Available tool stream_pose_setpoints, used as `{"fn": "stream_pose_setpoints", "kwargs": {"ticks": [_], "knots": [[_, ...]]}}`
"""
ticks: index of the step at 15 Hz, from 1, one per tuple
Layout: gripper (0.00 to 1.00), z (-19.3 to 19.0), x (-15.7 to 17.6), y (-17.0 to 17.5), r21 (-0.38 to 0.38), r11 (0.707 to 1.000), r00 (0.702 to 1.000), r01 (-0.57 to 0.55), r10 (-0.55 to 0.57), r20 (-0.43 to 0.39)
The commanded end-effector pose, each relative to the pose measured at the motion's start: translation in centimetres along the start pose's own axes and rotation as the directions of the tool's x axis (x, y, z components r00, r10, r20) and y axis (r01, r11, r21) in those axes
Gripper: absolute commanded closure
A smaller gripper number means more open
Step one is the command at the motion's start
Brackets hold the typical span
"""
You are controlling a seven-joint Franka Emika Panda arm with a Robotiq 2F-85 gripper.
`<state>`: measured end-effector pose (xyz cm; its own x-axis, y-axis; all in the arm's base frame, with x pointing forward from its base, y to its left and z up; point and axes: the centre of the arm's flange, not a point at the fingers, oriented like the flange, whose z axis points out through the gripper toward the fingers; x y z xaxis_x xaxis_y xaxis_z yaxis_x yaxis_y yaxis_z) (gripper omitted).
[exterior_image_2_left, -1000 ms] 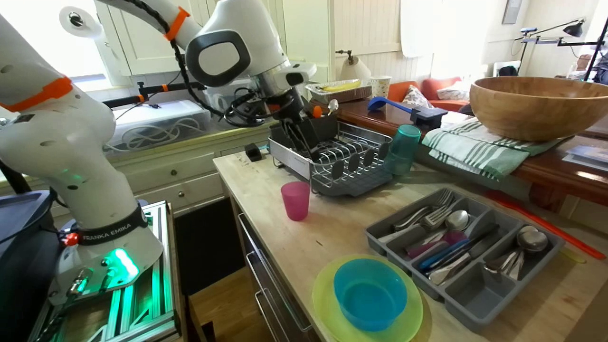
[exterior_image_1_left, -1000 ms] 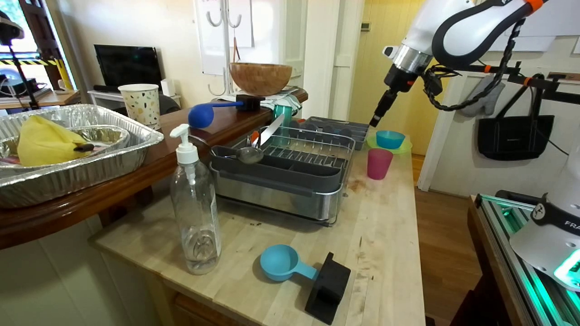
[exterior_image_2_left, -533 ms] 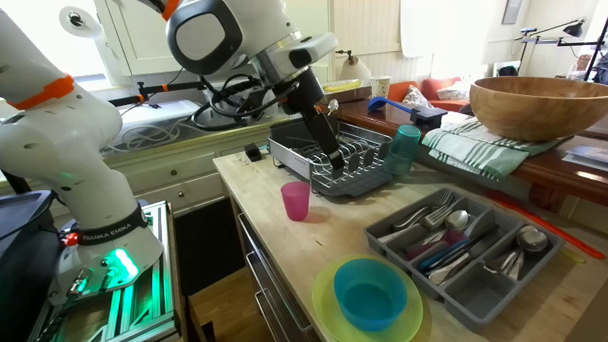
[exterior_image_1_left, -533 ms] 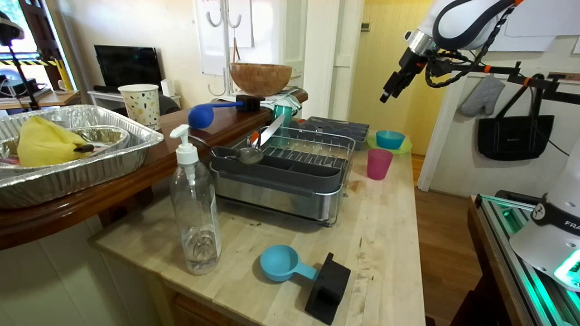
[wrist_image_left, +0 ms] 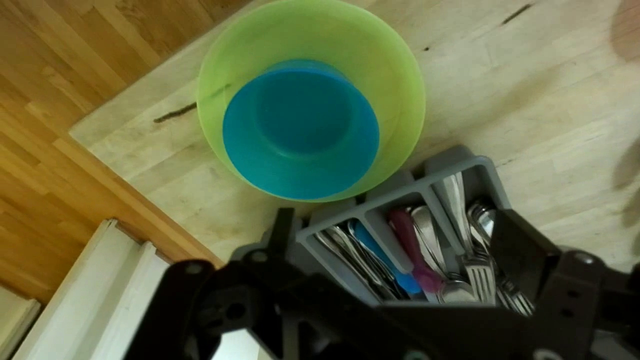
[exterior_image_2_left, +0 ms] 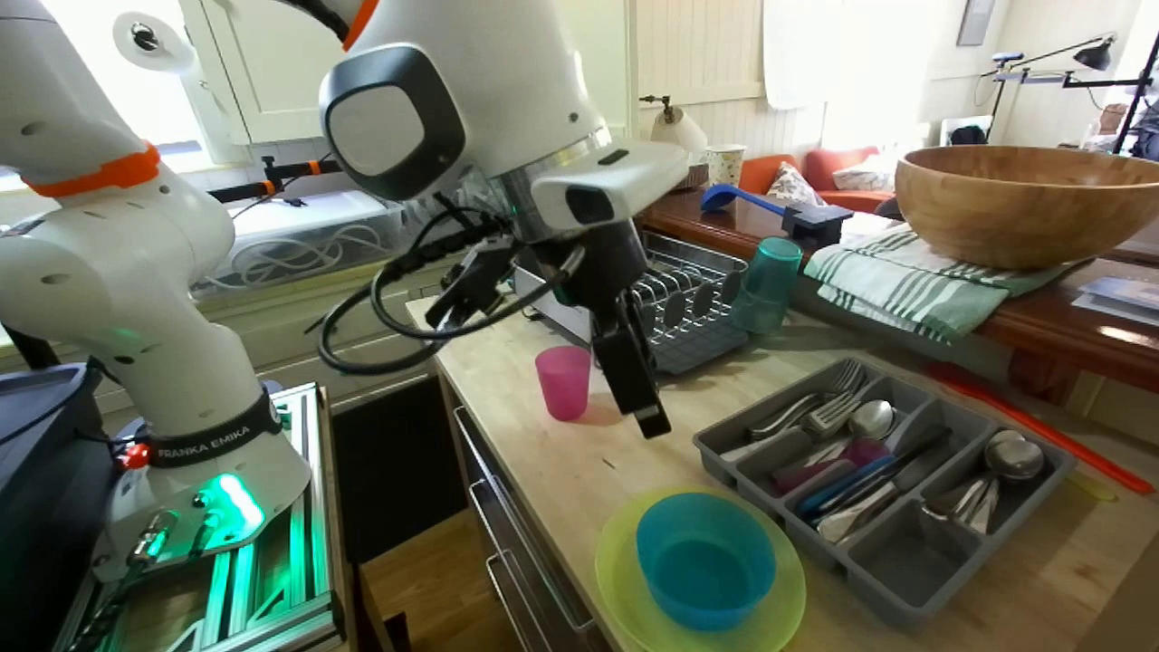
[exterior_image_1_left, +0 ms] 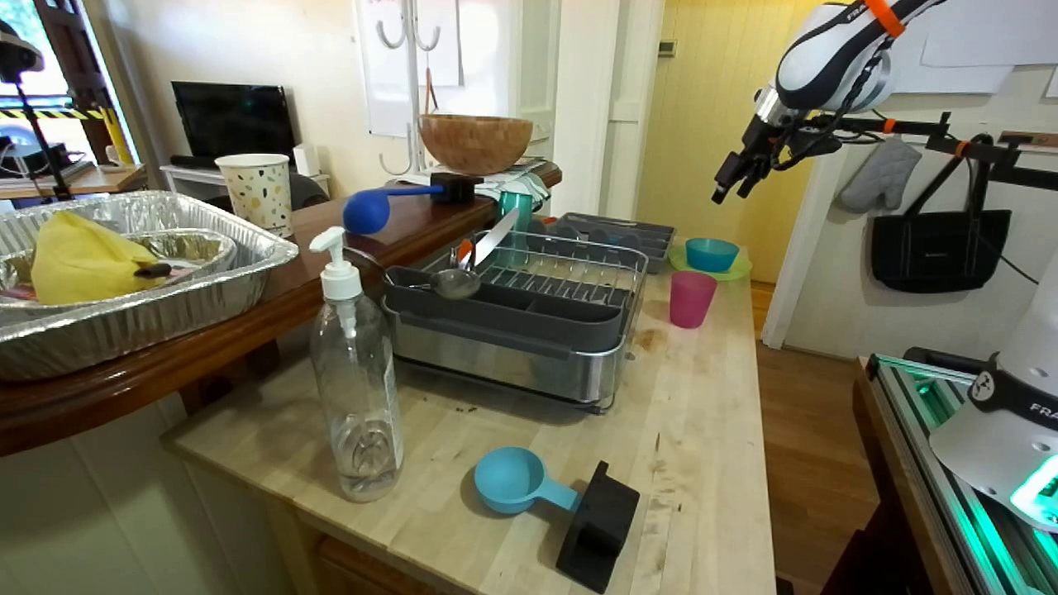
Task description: Put the cup on the table and put the bowl in the dishes tray
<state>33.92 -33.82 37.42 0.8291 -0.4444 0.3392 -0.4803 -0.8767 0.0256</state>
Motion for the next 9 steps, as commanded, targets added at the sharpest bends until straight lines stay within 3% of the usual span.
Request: {"fn": "stream_pose_setpoints", "kwargs": {"ticks": [1, 9], "knots": [[0.0, 4.6, 1.3, 2.3, 0.022, 1.0, 0.998, -0.016, 0.014, 0.068], [0.0, 9.9, 1.5, 3.2, 0.062, 0.997, 0.991, 0.053, -0.06, 0.119]]}}
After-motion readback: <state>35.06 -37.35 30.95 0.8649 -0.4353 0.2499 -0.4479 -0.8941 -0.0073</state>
